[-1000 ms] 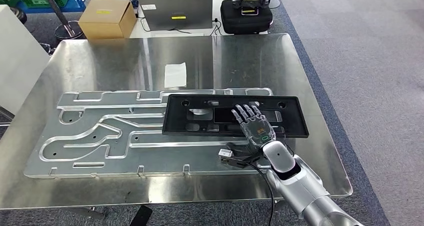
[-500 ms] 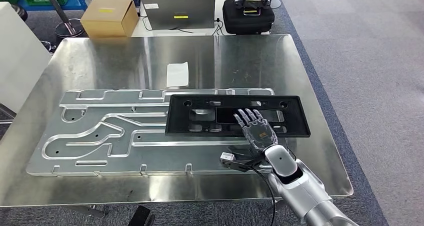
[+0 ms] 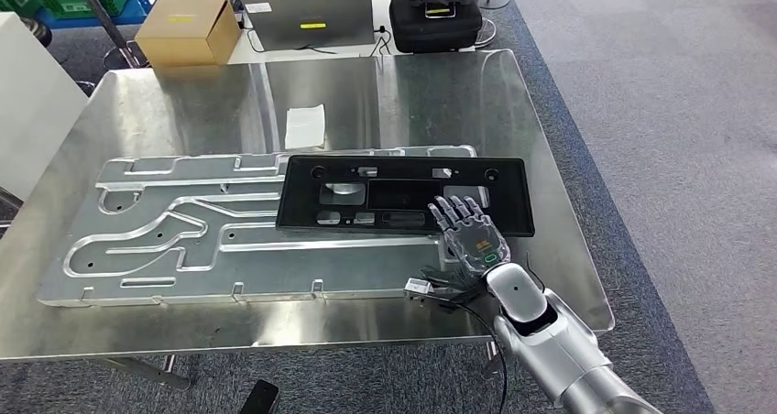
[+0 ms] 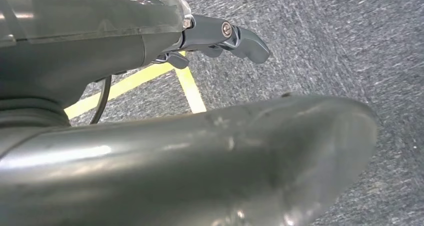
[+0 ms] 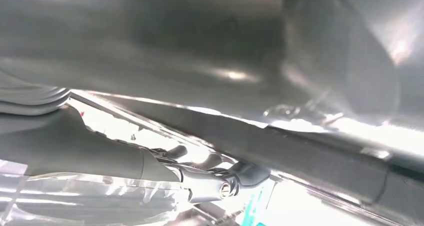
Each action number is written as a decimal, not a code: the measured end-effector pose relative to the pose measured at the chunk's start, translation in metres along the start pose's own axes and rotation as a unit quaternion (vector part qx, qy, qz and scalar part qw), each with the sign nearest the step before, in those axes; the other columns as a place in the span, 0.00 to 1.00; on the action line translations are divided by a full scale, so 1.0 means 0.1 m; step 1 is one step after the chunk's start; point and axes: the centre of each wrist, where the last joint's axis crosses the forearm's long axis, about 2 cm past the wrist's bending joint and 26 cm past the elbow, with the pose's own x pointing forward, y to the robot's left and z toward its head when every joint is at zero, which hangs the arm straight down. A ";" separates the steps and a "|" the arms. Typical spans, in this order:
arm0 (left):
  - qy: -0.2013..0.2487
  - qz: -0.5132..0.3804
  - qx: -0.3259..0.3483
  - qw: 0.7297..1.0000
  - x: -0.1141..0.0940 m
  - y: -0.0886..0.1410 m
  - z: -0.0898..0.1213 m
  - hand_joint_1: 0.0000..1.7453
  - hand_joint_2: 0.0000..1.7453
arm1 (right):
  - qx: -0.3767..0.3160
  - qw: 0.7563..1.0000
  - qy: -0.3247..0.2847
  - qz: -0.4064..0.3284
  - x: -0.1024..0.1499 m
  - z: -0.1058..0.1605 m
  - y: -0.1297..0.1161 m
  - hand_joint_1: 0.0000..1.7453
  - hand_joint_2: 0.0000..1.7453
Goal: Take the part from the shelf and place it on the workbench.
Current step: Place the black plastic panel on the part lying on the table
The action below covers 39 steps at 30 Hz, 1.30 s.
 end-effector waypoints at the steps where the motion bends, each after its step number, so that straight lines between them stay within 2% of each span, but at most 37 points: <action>1: 0.000 0.000 0.001 1.000 0.00 0.00 0.00 0.00 0.00 | -0.005 1.000 -0.001 0.000 0.00 0.00 -0.02 0.00 0.00; 10: 0.000 0.002 0.004 1.000 -0.01 0.04 0.00 0.00 0.00 | -0.069 0.997 -0.029 -0.028 0.06 -0.06 -0.35 0.00 0.00; 20: -0.003 0.008 0.002 1.000 -0.01 0.03 0.00 0.00 0.00 | -0.097 0.991 -0.048 -0.074 0.14 0.02 -0.39 0.00 0.00; 29: -0.001 0.012 0.008 1.000 -0.04 0.03 0.02 0.00 0.00 | -0.093 0.972 -0.110 -0.187 0.51 0.17 -0.43 0.00 0.00; 39: -0.004 0.007 0.021 1.000 -0.02 0.05 0.01 0.00 0.00 | -0.121 0.951 -0.152 -0.241 0.85 0.33 -0.49 0.00 0.00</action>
